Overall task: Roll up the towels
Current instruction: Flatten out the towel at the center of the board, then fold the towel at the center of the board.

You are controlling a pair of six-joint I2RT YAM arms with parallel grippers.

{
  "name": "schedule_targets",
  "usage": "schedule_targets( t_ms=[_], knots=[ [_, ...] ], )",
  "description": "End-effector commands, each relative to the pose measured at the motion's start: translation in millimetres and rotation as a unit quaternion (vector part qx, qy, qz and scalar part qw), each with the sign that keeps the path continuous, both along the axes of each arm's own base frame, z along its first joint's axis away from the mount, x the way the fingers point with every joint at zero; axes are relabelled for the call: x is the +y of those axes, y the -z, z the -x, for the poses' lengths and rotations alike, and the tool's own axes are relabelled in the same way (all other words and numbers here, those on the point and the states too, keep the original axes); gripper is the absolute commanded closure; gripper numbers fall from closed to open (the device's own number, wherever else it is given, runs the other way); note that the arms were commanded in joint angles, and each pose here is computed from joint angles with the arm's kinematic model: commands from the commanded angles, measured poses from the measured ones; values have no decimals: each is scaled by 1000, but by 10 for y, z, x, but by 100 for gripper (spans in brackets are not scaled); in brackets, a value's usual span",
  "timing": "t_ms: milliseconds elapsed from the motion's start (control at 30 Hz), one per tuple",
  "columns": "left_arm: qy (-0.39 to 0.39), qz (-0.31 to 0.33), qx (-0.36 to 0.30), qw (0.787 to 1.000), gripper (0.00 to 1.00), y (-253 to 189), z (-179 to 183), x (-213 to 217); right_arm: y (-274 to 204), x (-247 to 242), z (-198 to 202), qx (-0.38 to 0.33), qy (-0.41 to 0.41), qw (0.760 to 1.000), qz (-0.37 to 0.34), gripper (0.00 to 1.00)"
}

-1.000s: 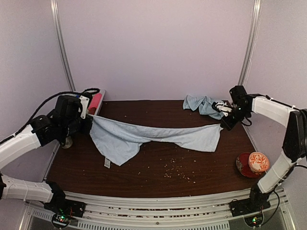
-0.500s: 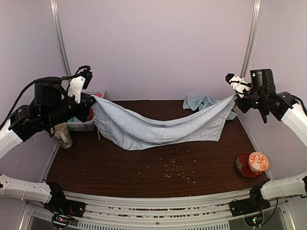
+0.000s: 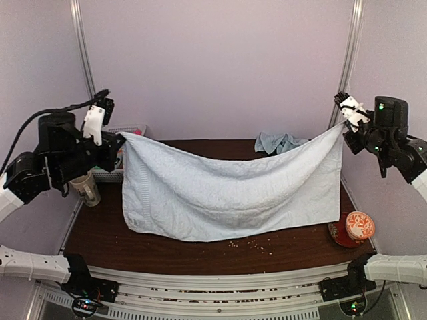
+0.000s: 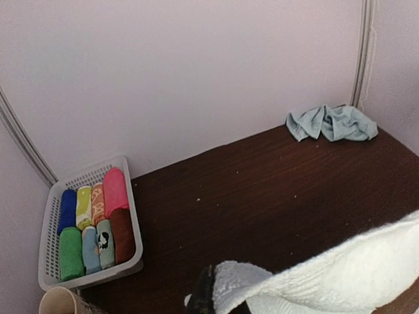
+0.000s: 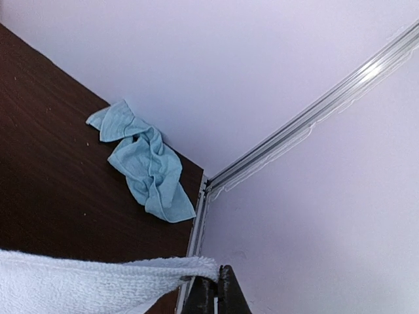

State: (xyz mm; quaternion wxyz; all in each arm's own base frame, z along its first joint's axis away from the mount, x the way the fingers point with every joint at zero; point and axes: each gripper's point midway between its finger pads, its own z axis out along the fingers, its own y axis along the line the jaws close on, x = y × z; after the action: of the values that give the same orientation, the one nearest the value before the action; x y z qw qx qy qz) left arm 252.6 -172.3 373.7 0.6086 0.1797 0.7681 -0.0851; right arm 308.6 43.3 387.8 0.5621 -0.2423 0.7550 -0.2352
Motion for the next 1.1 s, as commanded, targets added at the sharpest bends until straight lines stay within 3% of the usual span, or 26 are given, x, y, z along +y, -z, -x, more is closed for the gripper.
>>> schedule_targets(
  t_ms=[0, 167, 400, 667, 900, 1067],
  knots=[
    [-79, -53, 83, 992, 100, 819, -456, -68, 611, -12, -425, 58, 48, 995, 61, 100],
    [-136, -88, 149, 975, 100, 1484, -1092, -20, 1276, 58, -975, 120, 62, 985, 104, 100],
    [-179, -157, 162, 958, 100, 2043, -1828, -78, 2092, -140, -1788, 172, 124, 967, 142, 100],
    [-205, -218, 148, 942, 100, 2311, -2412, -27, 2215, -203, -2147, 135, 155, 968, 140, 100],
    [-209, -213, 123, 946, 100, 2211, -2584, 159, 2068, -310, -2217, 101, 170, 973, 121, 100],
    [-166, -210, 107, 957, 100, 2192, -2628, 146, 2116, -313, -2244, 112, 142, 976, 121, 100]
  ],
)
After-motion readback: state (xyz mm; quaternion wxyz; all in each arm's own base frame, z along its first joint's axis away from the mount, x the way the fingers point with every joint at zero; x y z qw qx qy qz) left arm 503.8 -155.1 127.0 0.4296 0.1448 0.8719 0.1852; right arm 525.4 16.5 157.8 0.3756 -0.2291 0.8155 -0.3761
